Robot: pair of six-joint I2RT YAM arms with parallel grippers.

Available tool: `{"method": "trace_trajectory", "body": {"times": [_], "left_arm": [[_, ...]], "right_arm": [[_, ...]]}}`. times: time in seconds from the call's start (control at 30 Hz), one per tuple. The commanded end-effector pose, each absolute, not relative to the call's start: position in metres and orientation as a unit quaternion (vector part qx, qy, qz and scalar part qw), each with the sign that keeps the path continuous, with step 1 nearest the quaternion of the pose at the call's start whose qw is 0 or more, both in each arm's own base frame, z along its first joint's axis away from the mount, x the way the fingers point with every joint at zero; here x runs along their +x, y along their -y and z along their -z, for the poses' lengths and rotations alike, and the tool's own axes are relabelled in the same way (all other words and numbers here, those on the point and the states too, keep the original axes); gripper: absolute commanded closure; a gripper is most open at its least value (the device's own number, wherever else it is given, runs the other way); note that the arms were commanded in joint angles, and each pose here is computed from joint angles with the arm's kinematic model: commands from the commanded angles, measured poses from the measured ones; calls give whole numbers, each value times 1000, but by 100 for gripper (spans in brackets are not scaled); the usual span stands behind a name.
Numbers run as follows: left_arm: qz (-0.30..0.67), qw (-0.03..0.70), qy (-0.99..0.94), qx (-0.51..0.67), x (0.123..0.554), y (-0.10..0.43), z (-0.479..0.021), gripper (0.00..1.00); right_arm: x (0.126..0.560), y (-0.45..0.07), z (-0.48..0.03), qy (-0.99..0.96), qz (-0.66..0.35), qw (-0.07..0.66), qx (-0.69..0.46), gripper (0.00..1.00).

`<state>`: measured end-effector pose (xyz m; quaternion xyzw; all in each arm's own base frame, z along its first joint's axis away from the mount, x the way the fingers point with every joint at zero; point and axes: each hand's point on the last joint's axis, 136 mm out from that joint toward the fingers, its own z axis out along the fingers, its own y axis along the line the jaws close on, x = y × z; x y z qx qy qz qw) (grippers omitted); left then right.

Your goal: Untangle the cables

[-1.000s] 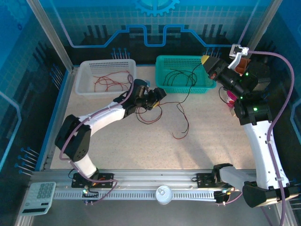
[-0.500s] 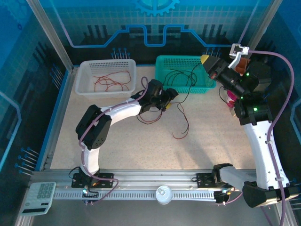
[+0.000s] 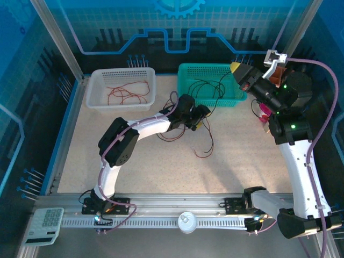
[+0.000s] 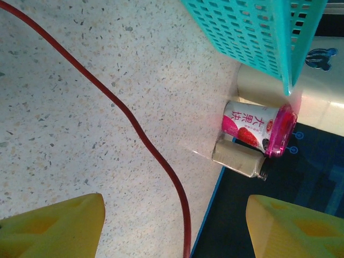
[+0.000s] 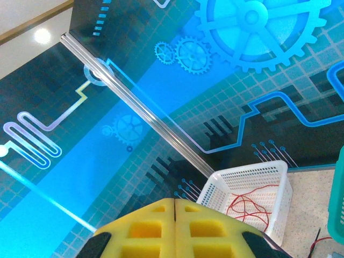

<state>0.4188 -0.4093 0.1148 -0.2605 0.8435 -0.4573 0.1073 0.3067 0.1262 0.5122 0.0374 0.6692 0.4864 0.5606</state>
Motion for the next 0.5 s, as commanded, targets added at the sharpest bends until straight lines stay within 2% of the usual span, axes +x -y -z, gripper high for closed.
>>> {"method": "trace_trajectory", "body": {"times": [0.0, 0.47], "left_arm": [[462, 97, -842, -262, 420, 418, -116, 30], [481, 91, -834, -255, 424, 435, -103, 46]], "right_arm": [[297, -132, -519, -657, -501, 563, 21, 100], [294, -133, -521, -652, -508, 562, 20, 100]]}}
